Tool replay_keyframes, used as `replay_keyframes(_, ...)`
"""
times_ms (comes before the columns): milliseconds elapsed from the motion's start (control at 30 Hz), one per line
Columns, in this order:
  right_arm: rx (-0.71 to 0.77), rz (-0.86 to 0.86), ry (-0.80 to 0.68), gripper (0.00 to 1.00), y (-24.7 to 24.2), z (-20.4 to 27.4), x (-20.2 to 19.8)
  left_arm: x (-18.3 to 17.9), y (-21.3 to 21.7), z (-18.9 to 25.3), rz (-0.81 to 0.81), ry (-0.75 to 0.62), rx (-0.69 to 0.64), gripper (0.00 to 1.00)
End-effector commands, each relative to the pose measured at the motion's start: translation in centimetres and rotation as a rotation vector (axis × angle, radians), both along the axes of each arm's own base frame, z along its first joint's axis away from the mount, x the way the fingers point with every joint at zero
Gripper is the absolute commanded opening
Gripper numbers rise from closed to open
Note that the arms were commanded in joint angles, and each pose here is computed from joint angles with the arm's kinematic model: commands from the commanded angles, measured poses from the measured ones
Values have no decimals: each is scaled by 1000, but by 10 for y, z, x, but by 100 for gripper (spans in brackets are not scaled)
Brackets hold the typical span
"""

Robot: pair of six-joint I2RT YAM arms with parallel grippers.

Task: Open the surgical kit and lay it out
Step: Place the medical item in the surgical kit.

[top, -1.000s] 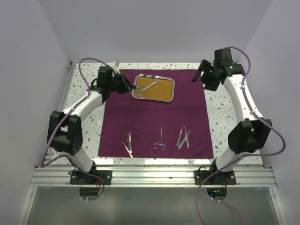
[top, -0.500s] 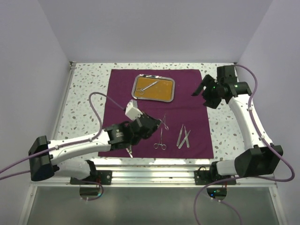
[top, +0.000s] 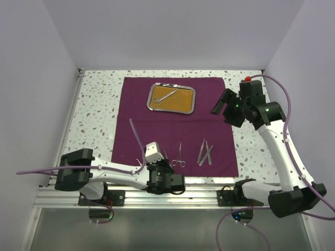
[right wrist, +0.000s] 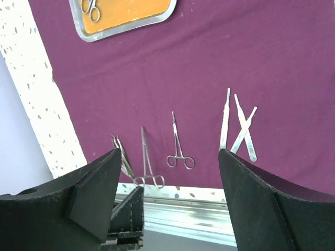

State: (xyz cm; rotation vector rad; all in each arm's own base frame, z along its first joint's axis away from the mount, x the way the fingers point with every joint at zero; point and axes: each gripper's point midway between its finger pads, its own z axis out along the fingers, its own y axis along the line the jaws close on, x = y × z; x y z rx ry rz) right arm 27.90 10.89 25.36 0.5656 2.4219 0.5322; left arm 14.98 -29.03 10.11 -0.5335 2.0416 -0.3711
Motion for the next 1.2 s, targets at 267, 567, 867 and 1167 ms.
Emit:
replay_keyframes(267, -49, 31, -23, 79, -3, 1, -16, 0, -29, 37, 211, -149, -529, 0)
replay_keyframes(567, -47, 59, -27, 79, 4, -2, -17, 2, -46, 50, 142, -200, -620, 0)
replay_keyframes(867, -32, 75, -41, 80, 8, -3, -18, 6, -47, 30, 47, -135, -585, 33)
replay_keyframes(1167, -15, 78, -62, 80, 11, 5, -17, 3, -44, 46, 18, -115, -539, 71)
